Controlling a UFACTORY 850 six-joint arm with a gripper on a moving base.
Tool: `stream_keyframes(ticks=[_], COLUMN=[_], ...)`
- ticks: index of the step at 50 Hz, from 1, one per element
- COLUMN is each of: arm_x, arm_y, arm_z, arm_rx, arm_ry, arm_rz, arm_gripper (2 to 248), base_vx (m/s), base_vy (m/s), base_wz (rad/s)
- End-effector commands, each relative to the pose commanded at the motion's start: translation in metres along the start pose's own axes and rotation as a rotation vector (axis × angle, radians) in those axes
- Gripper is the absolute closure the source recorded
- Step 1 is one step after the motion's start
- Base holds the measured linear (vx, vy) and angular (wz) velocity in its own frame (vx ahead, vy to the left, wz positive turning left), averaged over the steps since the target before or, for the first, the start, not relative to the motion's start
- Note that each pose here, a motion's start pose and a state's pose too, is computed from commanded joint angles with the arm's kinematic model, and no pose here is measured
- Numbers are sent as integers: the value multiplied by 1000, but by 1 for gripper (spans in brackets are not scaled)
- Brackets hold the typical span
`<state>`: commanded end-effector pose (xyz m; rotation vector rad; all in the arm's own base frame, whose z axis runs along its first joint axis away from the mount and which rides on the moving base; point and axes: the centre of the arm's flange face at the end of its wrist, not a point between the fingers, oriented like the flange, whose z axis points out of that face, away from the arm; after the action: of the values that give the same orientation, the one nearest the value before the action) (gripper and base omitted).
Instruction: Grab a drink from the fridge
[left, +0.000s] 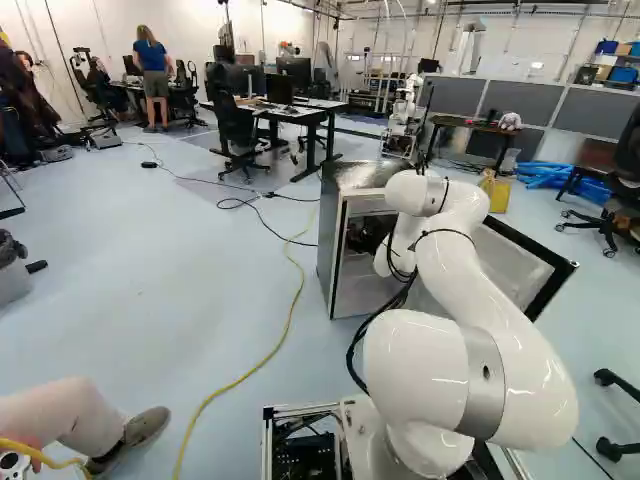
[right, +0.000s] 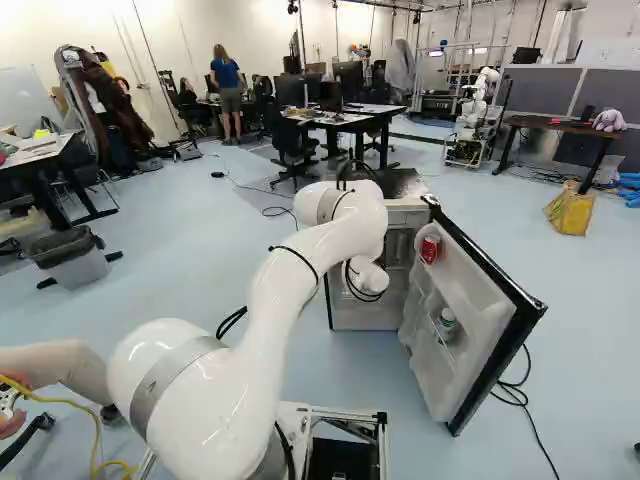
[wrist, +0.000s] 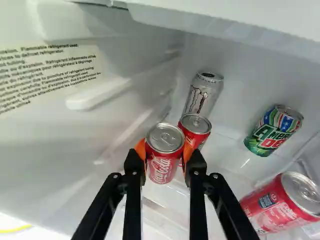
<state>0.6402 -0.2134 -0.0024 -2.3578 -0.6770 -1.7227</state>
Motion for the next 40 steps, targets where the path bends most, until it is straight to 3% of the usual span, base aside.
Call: stream_keyframes(ticks=[40], arm_x=[0], arm_y=[-7], arm_z=[-15], arm_rx=[2], arm_ry=[-22], arm_rz=[25], arm_gripper=[160], base_vx=[0], base_vy=[0], base_wz=[0])
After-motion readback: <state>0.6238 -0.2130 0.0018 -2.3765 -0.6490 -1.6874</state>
